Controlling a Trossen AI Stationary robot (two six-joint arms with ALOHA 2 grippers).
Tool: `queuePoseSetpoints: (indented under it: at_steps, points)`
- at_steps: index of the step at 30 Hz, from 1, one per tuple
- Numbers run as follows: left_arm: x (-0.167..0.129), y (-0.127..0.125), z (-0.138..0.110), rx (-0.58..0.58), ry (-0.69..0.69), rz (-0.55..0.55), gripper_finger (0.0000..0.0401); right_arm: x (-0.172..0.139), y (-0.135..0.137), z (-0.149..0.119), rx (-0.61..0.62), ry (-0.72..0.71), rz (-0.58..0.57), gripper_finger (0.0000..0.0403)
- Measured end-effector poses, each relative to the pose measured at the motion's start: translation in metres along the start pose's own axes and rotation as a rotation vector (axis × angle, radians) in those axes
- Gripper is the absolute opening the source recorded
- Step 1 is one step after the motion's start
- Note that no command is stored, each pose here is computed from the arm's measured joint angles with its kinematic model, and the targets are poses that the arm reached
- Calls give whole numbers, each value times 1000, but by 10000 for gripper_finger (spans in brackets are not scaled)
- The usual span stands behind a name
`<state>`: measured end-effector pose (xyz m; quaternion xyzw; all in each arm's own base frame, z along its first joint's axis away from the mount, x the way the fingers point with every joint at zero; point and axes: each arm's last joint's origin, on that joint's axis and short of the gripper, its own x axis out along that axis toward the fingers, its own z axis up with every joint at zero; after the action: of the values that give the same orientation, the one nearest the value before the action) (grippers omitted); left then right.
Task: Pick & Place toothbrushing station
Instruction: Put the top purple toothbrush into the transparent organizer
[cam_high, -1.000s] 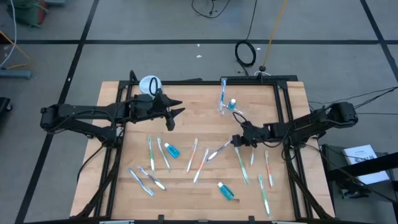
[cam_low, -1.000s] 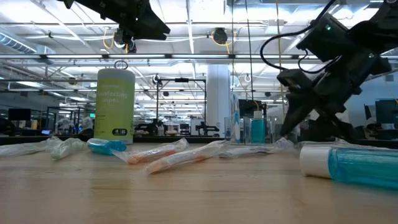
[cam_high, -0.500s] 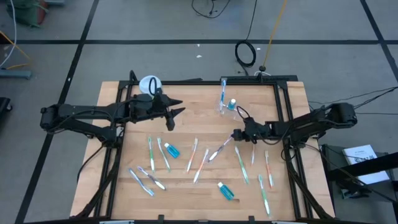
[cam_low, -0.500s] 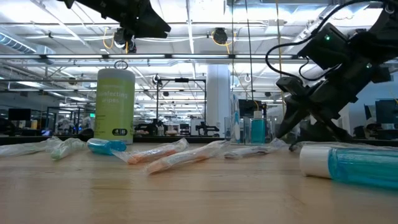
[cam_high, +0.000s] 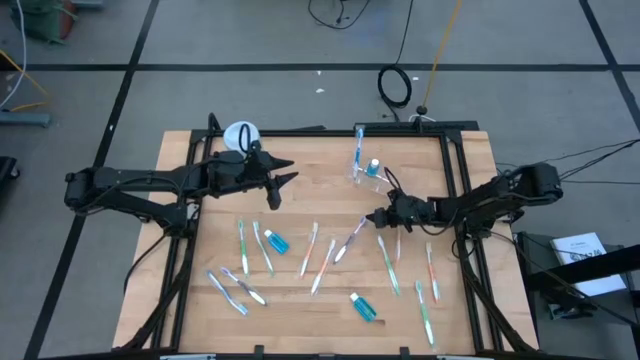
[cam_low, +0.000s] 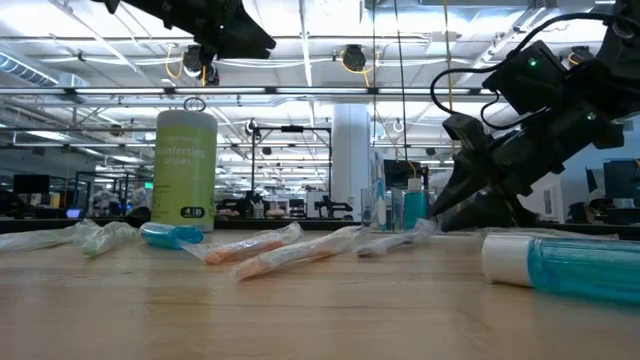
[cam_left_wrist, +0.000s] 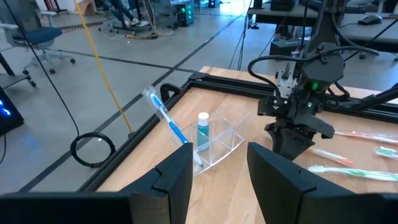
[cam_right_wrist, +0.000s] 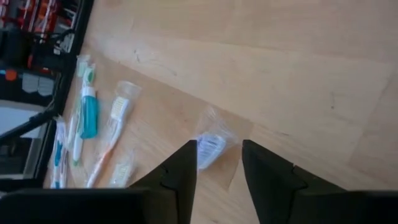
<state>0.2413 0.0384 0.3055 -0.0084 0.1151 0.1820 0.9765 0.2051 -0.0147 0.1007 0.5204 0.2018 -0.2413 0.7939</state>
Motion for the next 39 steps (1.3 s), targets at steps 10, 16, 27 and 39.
queuePoseSetpoints:
  at_steps: [10,16,27,39]
  points:
    - [0,0,1,0,-6,0,159,-5,12,4,-278,-13,129,122]
    - [0,0,1,-1,-6,-1,159,-7,14,7,-476,-77,103,160]
    - [0,0,4,-10,-42,-2,159,14,13,2,-576,-80,0,203]
    - [0,0,3,15,-32,-1,159,30,13,0,-603,-22,-76,161]
